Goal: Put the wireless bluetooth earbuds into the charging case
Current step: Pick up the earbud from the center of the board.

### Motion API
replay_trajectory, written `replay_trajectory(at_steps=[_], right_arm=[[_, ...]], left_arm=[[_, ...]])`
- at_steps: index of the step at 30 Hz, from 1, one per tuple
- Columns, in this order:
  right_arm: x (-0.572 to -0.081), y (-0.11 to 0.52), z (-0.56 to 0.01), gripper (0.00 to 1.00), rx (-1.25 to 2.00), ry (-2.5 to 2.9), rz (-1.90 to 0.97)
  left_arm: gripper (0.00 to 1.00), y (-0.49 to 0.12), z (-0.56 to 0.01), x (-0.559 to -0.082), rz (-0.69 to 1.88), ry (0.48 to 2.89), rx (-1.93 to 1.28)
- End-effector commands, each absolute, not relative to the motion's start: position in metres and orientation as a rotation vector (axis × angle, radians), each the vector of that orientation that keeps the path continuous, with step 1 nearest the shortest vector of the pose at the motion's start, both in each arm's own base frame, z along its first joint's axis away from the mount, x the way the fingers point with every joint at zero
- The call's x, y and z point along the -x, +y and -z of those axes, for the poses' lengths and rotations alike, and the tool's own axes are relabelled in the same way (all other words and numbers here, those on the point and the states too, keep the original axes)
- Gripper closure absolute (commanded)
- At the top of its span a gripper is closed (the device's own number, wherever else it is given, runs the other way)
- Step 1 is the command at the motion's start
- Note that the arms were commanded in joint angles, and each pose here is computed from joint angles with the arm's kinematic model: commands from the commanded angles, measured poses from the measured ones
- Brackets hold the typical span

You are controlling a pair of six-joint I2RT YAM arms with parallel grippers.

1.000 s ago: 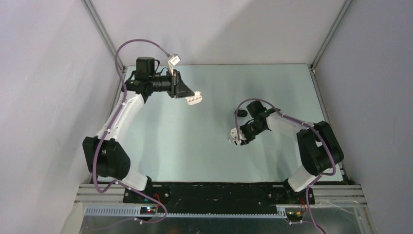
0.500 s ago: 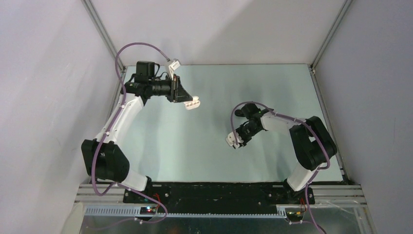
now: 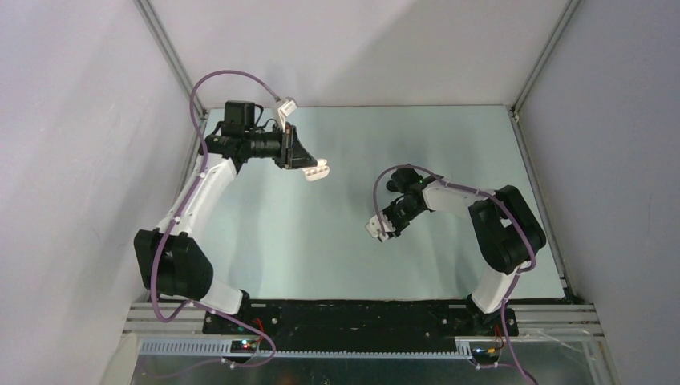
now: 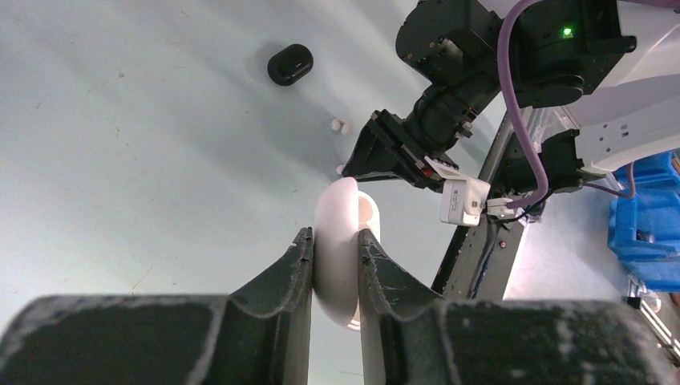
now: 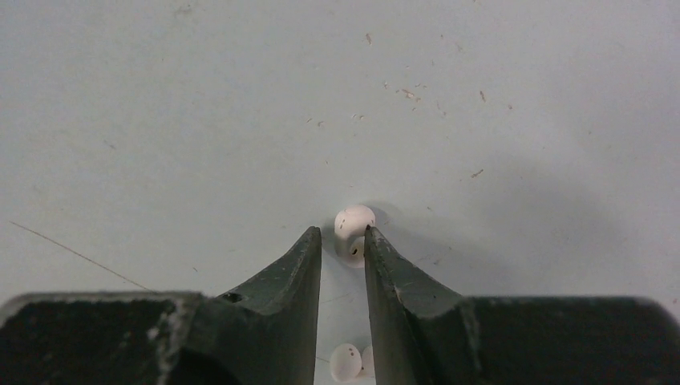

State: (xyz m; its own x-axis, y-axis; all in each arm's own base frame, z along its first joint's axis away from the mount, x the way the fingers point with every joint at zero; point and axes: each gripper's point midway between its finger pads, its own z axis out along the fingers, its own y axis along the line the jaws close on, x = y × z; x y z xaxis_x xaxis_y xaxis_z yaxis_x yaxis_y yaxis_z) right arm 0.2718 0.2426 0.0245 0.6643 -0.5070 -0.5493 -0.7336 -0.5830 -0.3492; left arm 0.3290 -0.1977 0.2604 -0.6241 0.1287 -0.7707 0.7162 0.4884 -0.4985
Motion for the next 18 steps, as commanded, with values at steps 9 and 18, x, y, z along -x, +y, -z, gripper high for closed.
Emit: replay_trajectory(at_steps=[9,18], right_arm=[[-0.288,0.252,-0.034,0.76,2.276,0.991,-0.484],[-0.291,0.256,-0.039,0.84,2.252,1.019,-0.501]], left_arm=[[1.0,-0.195,-0.274,-0.33,1.089,2.005,-0.721],[1.0,-0.195,-0.275,-0.33,1.09,2.005,-0.72]])
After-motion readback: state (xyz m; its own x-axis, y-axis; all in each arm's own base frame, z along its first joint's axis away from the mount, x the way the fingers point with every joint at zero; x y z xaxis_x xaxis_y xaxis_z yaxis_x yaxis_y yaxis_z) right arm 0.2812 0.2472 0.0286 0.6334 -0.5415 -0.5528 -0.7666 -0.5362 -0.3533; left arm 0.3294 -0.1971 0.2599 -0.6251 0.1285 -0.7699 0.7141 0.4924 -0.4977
